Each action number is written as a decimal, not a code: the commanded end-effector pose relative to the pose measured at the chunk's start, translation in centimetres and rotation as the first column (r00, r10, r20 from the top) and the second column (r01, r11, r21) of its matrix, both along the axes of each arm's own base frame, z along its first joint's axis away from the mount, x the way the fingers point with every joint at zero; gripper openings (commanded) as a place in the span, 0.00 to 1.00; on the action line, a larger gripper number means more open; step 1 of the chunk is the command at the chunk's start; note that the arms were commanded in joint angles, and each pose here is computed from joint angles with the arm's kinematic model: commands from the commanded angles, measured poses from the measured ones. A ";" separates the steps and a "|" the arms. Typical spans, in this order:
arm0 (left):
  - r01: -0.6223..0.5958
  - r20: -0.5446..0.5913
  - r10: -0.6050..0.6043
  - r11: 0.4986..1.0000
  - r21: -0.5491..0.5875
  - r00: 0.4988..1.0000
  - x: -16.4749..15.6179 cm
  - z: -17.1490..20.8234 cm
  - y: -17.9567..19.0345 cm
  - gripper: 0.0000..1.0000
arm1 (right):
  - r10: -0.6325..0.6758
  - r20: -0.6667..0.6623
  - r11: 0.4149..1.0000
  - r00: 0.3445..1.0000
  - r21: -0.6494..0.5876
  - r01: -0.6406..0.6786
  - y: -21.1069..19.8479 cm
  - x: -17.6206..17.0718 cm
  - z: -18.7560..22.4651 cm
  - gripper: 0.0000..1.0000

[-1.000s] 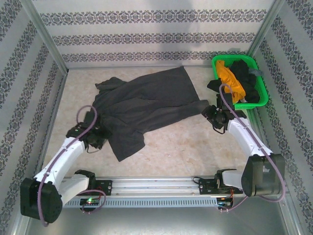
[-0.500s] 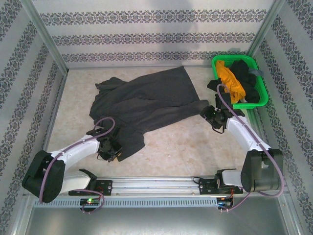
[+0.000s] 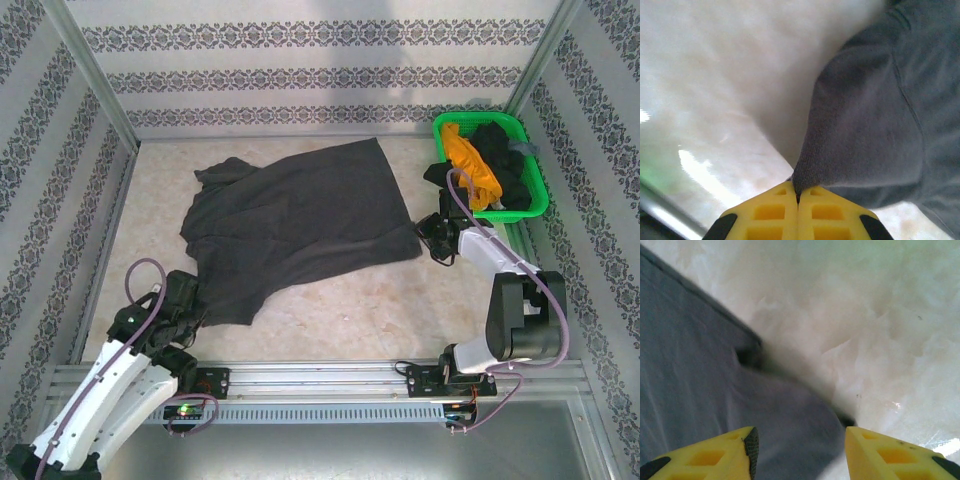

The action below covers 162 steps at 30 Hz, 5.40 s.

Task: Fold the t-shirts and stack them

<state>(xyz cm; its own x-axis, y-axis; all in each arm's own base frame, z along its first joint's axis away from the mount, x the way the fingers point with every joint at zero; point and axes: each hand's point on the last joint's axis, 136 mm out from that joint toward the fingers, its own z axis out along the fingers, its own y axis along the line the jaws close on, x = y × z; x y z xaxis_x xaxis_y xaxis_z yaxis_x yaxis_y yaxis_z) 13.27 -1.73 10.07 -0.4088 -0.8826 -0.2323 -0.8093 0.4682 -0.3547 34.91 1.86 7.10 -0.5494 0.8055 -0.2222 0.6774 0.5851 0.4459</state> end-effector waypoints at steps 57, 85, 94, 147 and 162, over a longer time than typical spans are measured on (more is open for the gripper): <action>-0.086 -0.261 0.109 0.992 0.098 0.959 -6.1 1.1 2.8 0.00 | 0.116 -0.400 0.991 0.909 -0.010 -0.131 1.7 -19.8 -2.2 0.00; -0.071 -0.117 0.087 0.988 0.140 0.989 8.2 4.4 2.7 0.00 | 0.035 -0.338 0.998 0.941 0.055 -0.017 2.7 -10.9 1.8 0.00; -0.109 -0.143 0.125 0.987 0.114 0.982 8.0 1.2 3.6 0.00 | 0.193 -0.245 0.980 0.950 0.086 -0.177 5.3 -6.6 0.3 0.00; -0.157 -0.128 0.149 0.986 -0.055 0.981 17.0 -1.6 5.9 0.00 | 0.183 -0.178 0.979 0.967 0.125 -0.162 5.6 5.3 1.8 0.00; -0.204 -0.263 0.190 0.979 -0.027 0.946 -0.9 -0.2 3.9 0.00 | 0.205 -0.329 0.978 0.922 0.025 -0.208 2.2 -8.3 -1.3 0.00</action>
